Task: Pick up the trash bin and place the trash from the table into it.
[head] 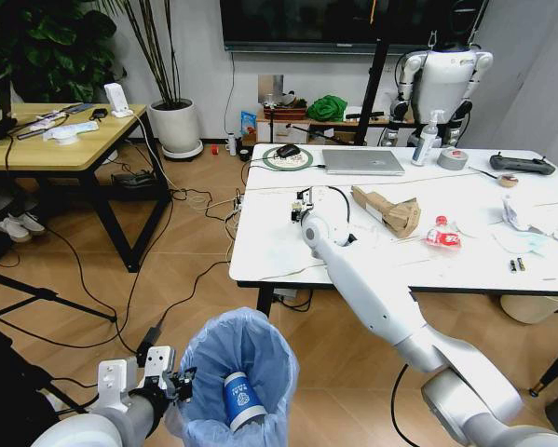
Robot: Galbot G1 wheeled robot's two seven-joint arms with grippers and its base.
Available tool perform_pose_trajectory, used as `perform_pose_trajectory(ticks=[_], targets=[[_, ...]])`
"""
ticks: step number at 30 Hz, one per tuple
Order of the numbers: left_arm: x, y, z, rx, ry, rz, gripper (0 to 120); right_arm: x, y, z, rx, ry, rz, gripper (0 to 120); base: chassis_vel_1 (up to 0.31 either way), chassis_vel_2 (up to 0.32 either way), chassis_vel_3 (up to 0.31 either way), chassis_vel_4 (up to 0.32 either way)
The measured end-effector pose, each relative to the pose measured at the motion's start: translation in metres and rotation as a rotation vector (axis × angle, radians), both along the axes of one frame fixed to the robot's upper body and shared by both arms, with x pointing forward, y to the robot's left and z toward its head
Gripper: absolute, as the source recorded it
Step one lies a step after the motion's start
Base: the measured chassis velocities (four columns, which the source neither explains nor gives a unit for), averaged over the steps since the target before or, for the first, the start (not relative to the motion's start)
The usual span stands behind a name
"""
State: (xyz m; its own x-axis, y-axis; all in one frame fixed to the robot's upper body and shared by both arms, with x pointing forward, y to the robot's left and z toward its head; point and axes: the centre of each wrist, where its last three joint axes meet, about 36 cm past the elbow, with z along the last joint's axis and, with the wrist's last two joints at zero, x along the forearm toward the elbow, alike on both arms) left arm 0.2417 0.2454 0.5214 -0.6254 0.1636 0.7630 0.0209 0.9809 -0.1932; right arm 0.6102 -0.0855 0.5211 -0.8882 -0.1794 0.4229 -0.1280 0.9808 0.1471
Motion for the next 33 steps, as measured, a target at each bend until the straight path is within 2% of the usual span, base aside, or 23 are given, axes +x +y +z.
perform_pose_trajectory(ticks=[3, 5, 6, 9, 12, 13, 18, 24, 27, 33], targets=[[0.0, -0.001, 0.0, 0.001, 0.001, 0.001, 0, -0.028, -0.004, 0.015, 0.099, -0.048, 0.071, 0, 0.0, 0.0, 0.0, 0.0], [0.0, -0.001, 0.0, -0.001, -0.003, 0.004, 0, -0.067, -0.008, 0.033, 0.203, -0.119, 0.184, 0, 0.0, 0.0, 0.0, 0.0], [0.0, -0.001, 0.0, -0.001, -0.003, 0.004, 0, -0.067, -0.008, 0.033, 0.203, -0.119, 0.184, 0, 0.0, 0.0, 0.0, 0.0], [0.0, -0.002, 0.0, -0.007, -0.004, 0.01, 0, -0.117, -0.027, 0.044, 0.313, -0.203, 0.378, 0, 0.0, 0.0, 0.0, 0.0], [-0.001, -0.003, 0.0, -0.009, -0.002, 0.013, 0, -0.157, -0.046, 0.052, 0.347, -0.235, 0.506, 0, 0.0, 0.0, 0.0, 0.0], [-0.001, -0.003, 0.0, -0.009, -0.002, 0.013, 0, -0.157, -0.046, 0.052, 0.347, -0.235, 0.506, 0, 0.0, 0.0, 0.0, 0.0], [0.002, -0.001, 0.002, -0.003, -0.024, 0.03, 0, -0.235, -0.062, 0.05, 0.395, -0.212, 0.745, 0, 0.0, 0.0, 0.0, 0.0], [0.003, 0.0, 0.003, 0.001, -0.021, 0.048, 0, -0.264, -0.07, 0.033, 0.346, -0.179, 0.879, 0, 0.0, 0.0, 0.0, 0.0], [0.002, 0.0, 0.002, 0.0, -0.015, 0.064, 0, -0.276, -0.064, 0.022, 0.35, -0.142, 0.971, 0, 0.0, 0.0, 0.0, 0.0], [-0.001, -0.001, 0.0, -0.006, -0.002, 0.084, 0, -0.29, -0.056, -0.001, 0.345, -0.133, 1.06, 0, 0.0, 0.0, 0.0, 0.0]])
